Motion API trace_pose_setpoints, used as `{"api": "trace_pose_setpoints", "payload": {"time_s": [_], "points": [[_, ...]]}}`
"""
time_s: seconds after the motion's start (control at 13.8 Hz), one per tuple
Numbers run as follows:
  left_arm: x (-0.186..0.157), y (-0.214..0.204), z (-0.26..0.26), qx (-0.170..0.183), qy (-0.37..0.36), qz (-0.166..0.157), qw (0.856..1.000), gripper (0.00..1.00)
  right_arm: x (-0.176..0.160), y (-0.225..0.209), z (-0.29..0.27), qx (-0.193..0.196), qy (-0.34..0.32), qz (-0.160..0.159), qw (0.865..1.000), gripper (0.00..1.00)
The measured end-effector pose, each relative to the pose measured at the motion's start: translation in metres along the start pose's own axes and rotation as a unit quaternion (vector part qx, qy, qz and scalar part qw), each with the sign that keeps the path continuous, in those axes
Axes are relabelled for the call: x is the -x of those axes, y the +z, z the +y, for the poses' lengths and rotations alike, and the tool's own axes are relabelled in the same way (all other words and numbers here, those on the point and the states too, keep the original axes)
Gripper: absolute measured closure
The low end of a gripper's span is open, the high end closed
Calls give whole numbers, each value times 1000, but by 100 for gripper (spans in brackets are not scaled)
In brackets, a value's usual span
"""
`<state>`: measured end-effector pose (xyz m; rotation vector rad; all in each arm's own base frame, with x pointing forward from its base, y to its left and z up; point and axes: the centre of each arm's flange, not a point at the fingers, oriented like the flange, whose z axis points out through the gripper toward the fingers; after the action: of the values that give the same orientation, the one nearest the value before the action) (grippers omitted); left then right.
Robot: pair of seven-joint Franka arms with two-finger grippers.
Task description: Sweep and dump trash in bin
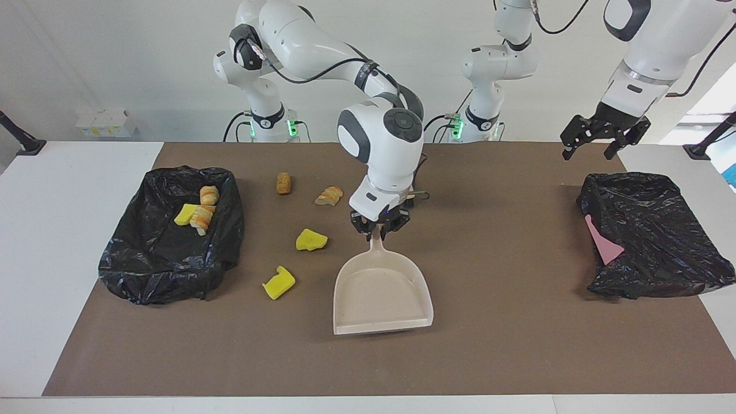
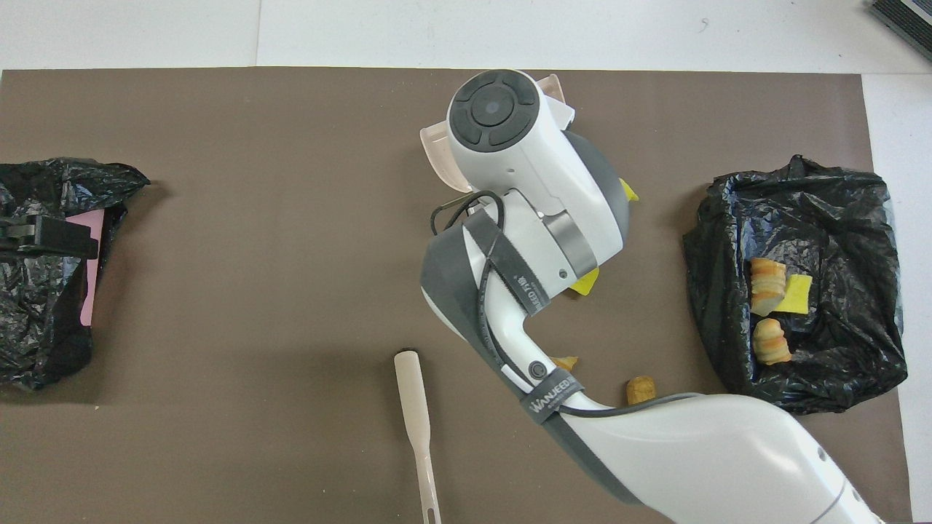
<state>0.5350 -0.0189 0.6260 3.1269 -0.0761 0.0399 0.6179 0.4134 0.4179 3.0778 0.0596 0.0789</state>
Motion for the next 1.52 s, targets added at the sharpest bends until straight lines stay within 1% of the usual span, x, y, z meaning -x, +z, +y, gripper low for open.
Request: {"api": "trace_pose_setpoints", "payload": {"time_s": [0.14, 0.29, 0.51, 0.65, 0.94, 1.23, 1.3, 1.37, 1.52], "points": [[0, -4, 1, -2, 13, -8, 1000, 0, 2, 5, -15, -31, 15, -2, 999, 69], [-1, -11, -4, -3, 37, -18, 999, 0, 4, 14, -22, -43, 15, -10, 999, 69], [-6, -12, -6, -3, 39, -14, 999, 0, 14, 40, -45, -43, 5, -20, 999, 69], [-8, -10, -5, -3, 33, -13, 999, 0, 17, 51, -53, -43, 17, -22, 999, 69], [-11, -5, 0, -3, 30, -15, 999, 0, 16, 53, -52, -53, 37, -32, 997, 69], [-11, -1, 6, -3, 35, -18, 999, 0, 10, 53, -45, -59, 45, -30, 997, 69], [-11, -1, 9, -3, 37, -19, 999, 0, 9, 52, -45, -59, 46, -29, 997, 65], [-10, 0, 13, -3, 41, -20, 999, 0, 8, 51, -44, -61, 46, -27, 997, 65], [-9, 2, 18, -3, 47, -22, 999, 0, 3, 38, -39, -67, 51, -19, 996, 47]]}}
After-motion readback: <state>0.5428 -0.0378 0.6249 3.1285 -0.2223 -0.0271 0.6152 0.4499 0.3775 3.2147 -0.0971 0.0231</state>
